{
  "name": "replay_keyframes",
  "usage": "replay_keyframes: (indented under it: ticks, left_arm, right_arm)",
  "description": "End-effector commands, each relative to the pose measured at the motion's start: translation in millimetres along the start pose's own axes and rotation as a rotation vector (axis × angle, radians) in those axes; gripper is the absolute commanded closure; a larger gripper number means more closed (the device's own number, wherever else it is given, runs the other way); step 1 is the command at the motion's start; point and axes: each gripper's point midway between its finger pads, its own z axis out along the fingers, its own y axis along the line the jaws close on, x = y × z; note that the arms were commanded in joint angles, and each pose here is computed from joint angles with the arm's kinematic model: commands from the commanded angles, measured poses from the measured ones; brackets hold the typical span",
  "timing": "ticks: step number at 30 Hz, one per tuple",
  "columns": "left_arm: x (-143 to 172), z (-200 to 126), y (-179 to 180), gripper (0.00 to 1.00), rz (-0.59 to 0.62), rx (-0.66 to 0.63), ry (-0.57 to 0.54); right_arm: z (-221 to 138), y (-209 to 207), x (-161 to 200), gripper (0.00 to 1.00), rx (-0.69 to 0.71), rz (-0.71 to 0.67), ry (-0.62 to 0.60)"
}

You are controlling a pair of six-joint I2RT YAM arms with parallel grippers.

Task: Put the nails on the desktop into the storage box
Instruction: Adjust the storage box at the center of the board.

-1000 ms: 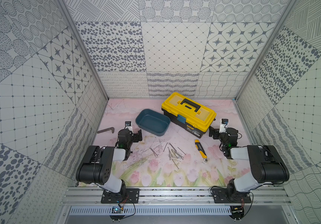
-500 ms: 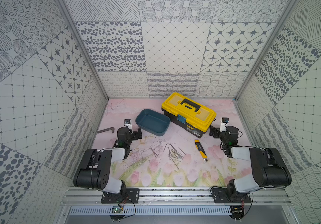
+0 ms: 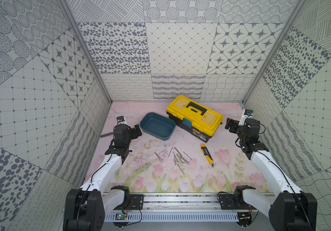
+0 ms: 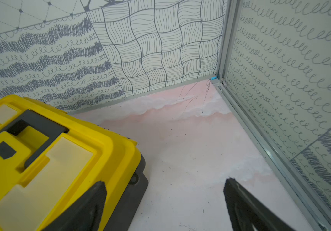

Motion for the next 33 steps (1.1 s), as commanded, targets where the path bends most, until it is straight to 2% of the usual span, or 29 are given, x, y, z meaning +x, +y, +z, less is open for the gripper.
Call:
replay_keyframes:
  ticks: [1, 7, 15, 20, 25, 29, 33]
  left_arm:
    - [36, -32, 20, 0.01, -0.141, -0.126, 0.238]
    - [24, -58, 1, 0.01, -0.175, -0.051, 0.323]
    - [15, -96, -58, 0.01, -0.108, 0.196, 0.448]
    - [28, -117, -90, 0.01, 0.074, 0.245, 0.575]
    - [34, -122, -119, 0.04, 0.250, 0.291, 0.634]
    - [52, -107, -146, 0.04, 0.449, 0.292, 0.703]
    - [71, -86, -167, 0.05, 0.543, 0.299, 0.739]
  right_arm:
    - [-21, 0, 4, 0.03, 0.017, 0.065, 0.119]
    - [-35, 30, -11, 0.03, -0.104, 0.139, 0.244]
    - [-37, 78, -16, 0.03, -0.277, 0.179, 0.407]
    - [-43, 102, -4, 0.03, -0.330, 0.167, 0.474]
    - [-55, 128, 6, 0.03, -0.403, 0.174, 0.534]
    - [-73, 155, 8, 0.03, -0.461, 0.158, 0.580]
    - [-85, 171, 18, 0.03, -0.485, 0.164, 0.622]
